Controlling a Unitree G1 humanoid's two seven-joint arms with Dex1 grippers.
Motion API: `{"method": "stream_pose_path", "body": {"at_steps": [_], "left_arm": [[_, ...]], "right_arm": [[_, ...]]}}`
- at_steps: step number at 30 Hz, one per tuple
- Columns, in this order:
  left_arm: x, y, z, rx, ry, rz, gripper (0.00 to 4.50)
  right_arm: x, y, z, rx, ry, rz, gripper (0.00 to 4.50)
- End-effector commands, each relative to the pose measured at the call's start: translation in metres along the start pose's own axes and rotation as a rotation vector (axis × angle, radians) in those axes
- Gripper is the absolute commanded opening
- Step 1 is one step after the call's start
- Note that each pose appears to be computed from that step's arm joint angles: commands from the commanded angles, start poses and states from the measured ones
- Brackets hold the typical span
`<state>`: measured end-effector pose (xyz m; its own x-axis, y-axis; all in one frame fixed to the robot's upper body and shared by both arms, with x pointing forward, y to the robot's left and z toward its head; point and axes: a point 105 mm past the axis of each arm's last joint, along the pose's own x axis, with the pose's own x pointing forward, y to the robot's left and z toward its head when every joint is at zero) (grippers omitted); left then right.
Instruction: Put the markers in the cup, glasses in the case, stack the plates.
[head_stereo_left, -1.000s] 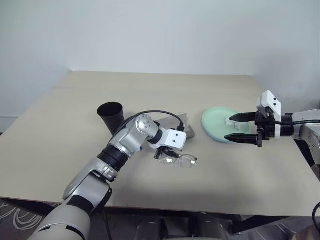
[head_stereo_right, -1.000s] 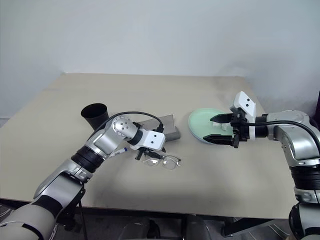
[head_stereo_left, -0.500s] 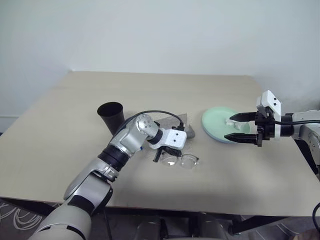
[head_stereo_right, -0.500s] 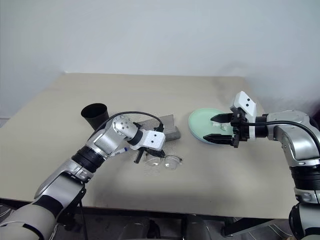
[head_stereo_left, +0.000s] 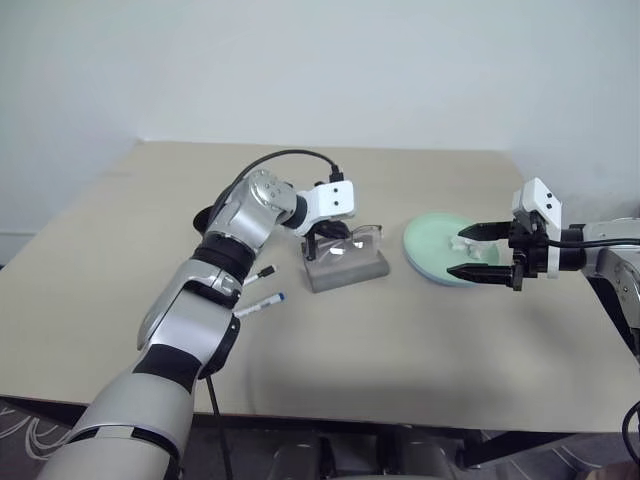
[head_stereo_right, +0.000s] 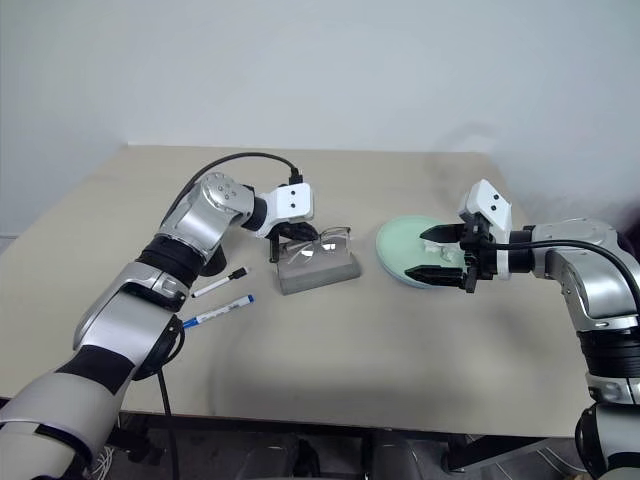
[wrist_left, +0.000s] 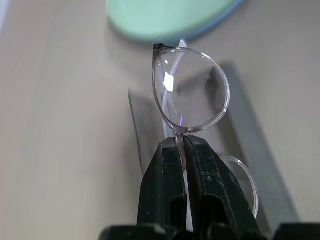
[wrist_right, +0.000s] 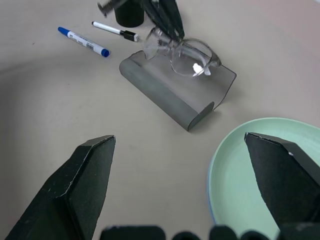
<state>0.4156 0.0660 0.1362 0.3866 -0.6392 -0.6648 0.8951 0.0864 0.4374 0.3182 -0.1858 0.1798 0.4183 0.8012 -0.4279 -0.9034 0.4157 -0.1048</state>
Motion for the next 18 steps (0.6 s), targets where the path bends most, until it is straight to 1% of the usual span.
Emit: {"method": "stream_pose_path", "body": {"at_steps": [1,4,7,18], "left_arm": [[0.001,0.011,0.003,0.044,0.031,0.071,0.04],[0.01,0.006,-0.006,0.022,0.056,0.085,0.04],[0.015,0.008,-0.011,0.008,0.073,0.134,0.04],[0.029,-0.003,-0.012,-0.023,0.046,0.112,0.04]], "right_arm": [[-0.004,-0.002,0.017,-0.047,-0.041,-0.013,4.5],[-0.004,-0.001,0.017,-0.047,-0.043,-0.013,4.5],[-0.004,0.0,0.017,-0.046,-0.043,-0.012,4.5],[-0.002,0.0,0.016,-0.047,-0.045,-0.014,4.5]]}}
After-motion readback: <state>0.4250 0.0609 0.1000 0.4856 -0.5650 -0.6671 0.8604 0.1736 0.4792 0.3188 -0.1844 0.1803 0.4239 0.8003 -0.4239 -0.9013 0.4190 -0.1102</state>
